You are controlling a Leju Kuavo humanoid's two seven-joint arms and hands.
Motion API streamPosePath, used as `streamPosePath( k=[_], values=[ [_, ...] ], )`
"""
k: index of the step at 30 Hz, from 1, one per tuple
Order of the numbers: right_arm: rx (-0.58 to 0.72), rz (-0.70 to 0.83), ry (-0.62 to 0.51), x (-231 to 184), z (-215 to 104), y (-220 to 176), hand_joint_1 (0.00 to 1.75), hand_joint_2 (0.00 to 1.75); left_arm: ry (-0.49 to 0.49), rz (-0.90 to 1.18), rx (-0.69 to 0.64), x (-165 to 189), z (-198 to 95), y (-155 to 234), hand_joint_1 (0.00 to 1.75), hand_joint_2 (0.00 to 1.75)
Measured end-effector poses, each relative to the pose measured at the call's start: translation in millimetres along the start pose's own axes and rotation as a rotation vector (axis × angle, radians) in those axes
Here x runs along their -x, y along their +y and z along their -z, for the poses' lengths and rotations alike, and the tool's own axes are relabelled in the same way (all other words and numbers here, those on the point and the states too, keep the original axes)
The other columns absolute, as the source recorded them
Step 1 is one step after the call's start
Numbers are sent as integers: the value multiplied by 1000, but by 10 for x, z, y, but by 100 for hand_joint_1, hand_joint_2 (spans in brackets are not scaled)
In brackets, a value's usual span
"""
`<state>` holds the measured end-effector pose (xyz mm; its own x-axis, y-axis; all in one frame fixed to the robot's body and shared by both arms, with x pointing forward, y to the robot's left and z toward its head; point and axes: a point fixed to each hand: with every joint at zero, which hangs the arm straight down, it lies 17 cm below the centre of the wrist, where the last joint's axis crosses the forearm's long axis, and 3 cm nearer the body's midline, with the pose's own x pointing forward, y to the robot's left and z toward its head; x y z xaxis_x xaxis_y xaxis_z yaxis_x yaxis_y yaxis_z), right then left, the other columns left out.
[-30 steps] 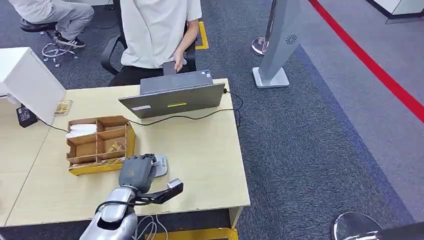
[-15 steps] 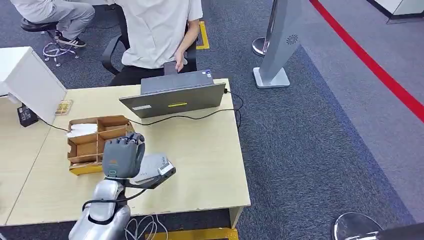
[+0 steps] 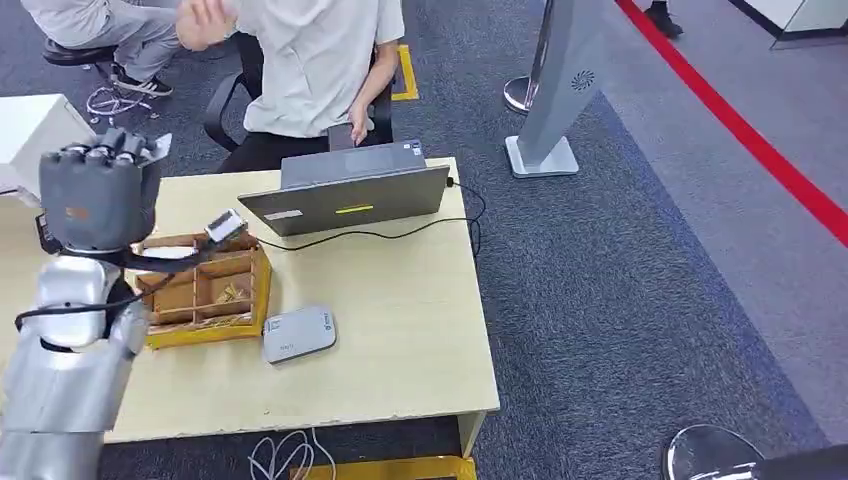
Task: Pass the card to the sensor for recognition and then transmit it.
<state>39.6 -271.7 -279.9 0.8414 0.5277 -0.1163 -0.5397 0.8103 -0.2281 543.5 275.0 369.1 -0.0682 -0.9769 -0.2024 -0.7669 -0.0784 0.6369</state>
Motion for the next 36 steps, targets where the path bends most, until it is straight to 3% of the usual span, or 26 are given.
streamPosePath(
  k=[4, 9, 16, 17, 36],
  values=[
    [0, -16, -6, -5, 1, -4, 0, 0, 15, 70, 2, 274, 146, -60, 175, 175],
    [12, -55, -39, -71, 4, -50, 0, 0, 146, 178, 108, 1021, 280, -424, 175, 175],
    [15, -66, -40, -75, 6, -65, 0, 0, 186, 227, 227, 1370, 66, -743, 175, 175],
    [14, -65, -37, -70, 6, -65, 0, 175, 189, 229, 234, 1383, 45, -764, 0, 175],
    [15, -50, -28, -59, 10, -81, 0, 175, 150, 219, 303, 1311, -181, -982, 0, 175]
  ],
)
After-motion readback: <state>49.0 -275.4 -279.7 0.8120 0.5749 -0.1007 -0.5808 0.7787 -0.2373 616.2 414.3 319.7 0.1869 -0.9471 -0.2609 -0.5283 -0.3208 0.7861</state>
